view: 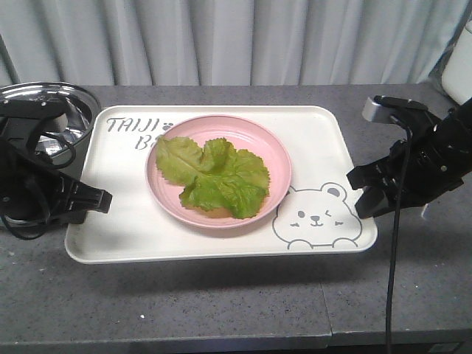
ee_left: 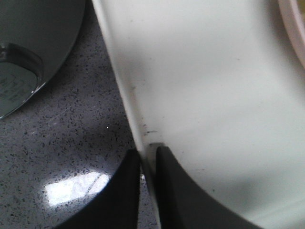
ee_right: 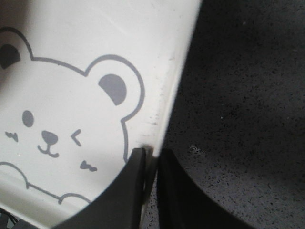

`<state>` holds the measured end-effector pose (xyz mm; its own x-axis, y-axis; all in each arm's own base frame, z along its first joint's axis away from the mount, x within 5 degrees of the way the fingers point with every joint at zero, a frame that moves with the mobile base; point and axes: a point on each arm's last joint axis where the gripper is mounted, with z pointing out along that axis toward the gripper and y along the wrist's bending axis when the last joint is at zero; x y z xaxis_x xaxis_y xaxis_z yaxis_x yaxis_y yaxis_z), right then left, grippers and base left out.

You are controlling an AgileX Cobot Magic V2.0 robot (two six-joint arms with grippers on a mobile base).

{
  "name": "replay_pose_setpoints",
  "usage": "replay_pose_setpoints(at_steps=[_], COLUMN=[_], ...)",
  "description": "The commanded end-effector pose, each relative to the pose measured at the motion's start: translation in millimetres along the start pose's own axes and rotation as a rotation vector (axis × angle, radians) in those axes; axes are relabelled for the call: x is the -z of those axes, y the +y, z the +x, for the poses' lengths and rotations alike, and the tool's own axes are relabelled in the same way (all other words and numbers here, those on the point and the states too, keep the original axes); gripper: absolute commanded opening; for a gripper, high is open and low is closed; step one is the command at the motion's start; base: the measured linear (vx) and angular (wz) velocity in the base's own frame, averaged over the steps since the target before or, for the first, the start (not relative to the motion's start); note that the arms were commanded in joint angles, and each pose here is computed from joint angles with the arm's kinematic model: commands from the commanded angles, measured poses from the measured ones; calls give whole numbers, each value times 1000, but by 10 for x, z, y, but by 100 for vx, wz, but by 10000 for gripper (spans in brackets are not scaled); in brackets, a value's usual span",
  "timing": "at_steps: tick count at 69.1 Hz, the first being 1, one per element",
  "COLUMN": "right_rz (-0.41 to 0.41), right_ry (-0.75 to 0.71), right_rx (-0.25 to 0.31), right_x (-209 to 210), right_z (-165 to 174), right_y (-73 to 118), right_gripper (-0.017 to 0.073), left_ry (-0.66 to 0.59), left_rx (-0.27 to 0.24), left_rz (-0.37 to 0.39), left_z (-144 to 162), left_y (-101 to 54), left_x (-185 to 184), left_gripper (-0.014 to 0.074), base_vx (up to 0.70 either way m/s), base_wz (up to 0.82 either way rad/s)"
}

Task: Transfer vegetables to tray and serve
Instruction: 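Lift the cream tray with both grippers off the counter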

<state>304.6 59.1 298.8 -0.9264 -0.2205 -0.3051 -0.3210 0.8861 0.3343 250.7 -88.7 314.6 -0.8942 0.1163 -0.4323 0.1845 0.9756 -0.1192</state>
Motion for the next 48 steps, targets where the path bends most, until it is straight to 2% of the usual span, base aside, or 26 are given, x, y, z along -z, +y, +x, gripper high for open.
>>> replay_pose_setpoints(at_steps=[1,48], right_rz=[-151,-158], right_ry=[-89,-92], right_rx=[40,38], right_x=[185,186], right_z=[-39,-41], right_y=[294,301], right_gripper=[-3,-3], left_ry=[-161,-161], left_rx=[13,13], left_rz=[115,115], left_z=[-132,-132], left_y=[-153,-153], left_x=[223,223], left_gripper=[-6,-6], base_vx=[0,0], base_wz=[0,0])
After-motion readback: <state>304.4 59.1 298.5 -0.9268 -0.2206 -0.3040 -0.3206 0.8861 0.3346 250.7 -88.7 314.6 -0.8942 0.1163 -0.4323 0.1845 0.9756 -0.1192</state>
